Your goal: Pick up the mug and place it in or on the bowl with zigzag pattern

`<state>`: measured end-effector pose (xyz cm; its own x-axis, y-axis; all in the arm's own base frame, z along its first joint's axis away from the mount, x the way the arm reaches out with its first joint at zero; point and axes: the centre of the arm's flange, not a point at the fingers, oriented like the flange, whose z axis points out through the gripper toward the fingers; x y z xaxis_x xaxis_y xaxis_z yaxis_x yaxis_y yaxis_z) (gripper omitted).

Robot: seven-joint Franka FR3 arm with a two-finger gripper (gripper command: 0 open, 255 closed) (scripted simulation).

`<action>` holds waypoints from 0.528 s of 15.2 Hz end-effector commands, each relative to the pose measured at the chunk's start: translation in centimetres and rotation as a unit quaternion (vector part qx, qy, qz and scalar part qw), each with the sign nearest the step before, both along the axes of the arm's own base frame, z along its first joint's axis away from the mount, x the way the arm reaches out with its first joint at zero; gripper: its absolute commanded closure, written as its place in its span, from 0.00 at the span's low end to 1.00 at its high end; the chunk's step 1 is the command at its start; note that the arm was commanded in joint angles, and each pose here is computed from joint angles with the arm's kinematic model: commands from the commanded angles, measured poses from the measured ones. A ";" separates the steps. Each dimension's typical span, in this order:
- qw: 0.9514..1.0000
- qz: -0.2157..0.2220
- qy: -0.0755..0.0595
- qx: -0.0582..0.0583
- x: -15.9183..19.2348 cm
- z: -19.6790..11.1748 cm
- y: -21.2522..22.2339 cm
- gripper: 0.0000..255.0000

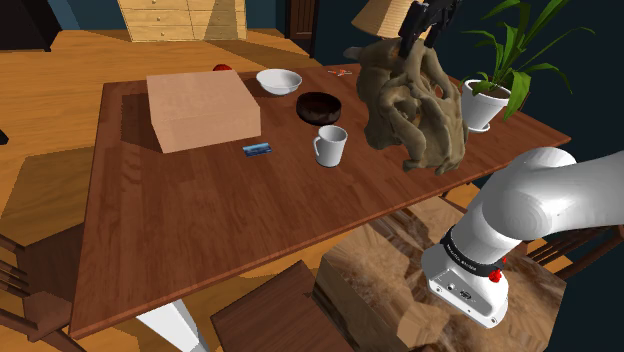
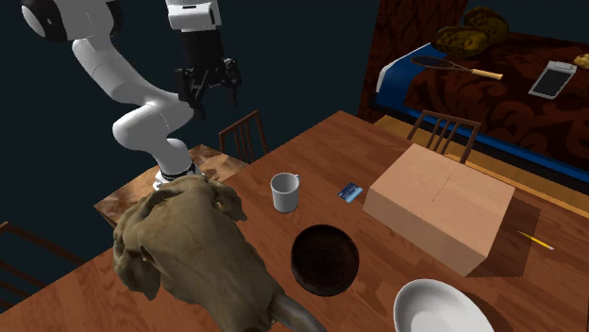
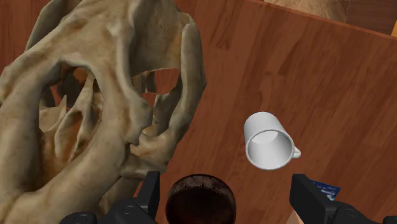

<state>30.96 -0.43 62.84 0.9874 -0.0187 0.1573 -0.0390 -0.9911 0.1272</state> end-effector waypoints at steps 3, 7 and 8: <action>1.000 -0.007 0.006 0.010 1.4 -2.3 0.0 0.00; 0.999 -0.021 0.019 0.031 4.1 -6.9 0.1 0.00; 0.999 -0.024 0.022 0.036 4.8 -8.0 0.2 0.00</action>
<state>34.76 -0.09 55.97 0.9908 -0.0679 0.1170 -0.0763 -0.9948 0.0681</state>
